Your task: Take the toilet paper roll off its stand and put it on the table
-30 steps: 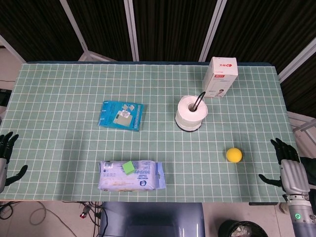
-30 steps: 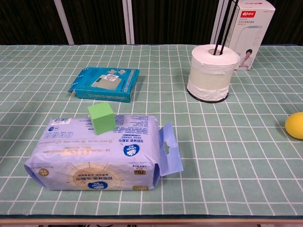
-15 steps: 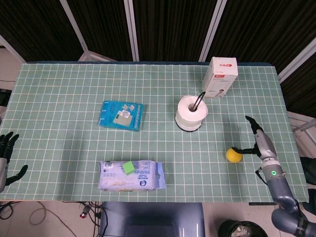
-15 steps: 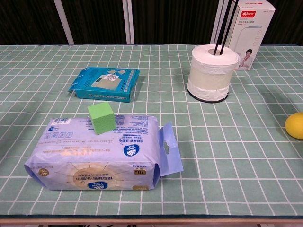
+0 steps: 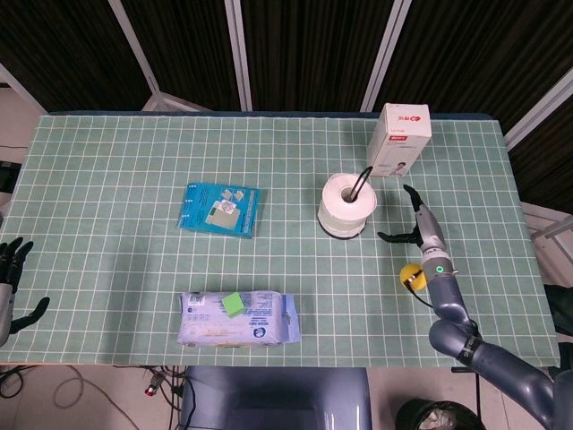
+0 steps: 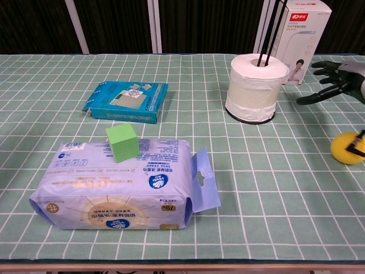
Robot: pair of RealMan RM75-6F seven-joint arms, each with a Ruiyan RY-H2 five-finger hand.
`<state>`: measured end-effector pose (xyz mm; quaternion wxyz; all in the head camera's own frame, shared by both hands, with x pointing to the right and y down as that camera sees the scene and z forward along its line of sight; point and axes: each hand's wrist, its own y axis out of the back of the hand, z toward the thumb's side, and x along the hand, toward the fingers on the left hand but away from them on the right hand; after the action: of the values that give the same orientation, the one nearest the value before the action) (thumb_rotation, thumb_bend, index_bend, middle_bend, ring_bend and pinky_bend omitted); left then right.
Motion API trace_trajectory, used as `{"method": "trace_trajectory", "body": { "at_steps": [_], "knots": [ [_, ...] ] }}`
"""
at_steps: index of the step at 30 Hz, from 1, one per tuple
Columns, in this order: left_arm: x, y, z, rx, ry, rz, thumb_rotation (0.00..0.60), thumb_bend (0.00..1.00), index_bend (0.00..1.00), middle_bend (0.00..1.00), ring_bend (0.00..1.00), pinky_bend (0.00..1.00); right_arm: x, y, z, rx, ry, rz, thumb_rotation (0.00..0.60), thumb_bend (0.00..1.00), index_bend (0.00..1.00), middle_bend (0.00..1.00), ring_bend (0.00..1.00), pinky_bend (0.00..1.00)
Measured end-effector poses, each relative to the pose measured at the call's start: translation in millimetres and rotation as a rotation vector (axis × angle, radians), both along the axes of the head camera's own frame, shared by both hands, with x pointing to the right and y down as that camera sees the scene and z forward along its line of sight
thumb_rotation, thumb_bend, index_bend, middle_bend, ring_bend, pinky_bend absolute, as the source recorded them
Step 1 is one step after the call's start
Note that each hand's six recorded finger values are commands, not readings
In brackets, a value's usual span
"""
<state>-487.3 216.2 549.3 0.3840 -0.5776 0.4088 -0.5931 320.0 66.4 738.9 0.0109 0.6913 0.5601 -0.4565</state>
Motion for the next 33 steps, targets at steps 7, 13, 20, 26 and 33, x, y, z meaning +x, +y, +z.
{"method": "trace_trajectory", "body": {
  "at_steps": [7, 13, 20, 26, 33],
  "knots": [
    [1, 1, 1, -0.001, -0.002, 0.002, 0.600, 0.24, 0.03, 0.00, 0.00, 0.00, -21, -1, 8, -0.041, -0.083, 0.029, 0.600, 0.00, 0.00, 0.00, 0.00, 0.00],
    [1, 0, 1, -0.003, -0.005, -0.001, 0.600, 0.24, 0.03, 0.00, 0.00, 0.00, -43, -8, 16, -0.101, -0.145, 0.018, 0.600, 0.00, 0.00, 0.00, 0.00, 0.00],
    [-1, -1, 1, -0.002, -0.005, -0.006, 0.600, 0.24, 0.03, 0.00, 0.00, 0.00, -68, -17, 19, -0.118, -0.202, 0.018, 0.600, 0.00, 0.00, 0.00, 0.00, 0.00],
    [-2, -1, 1, -0.005, -0.006, -0.008, 0.600, 0.24, 0.03, 0.00, 0.00, 0.00, -83, -22, 18, -0.108, -0.231, 0.015, 0.600, 0.00, 0.00, 0.00, 0.00, 0.00],
    [-3, -2, 1, -0.004, -0.006, -0.013, 0.600, 0.24, 0.03, 0.00, 0.00, 0.00, -92, -24, 22, -0.121, -0.255, 0.038, 0.600, 0.00, 0.00, 0.00, 0.00, 0.00]
  ]
}}
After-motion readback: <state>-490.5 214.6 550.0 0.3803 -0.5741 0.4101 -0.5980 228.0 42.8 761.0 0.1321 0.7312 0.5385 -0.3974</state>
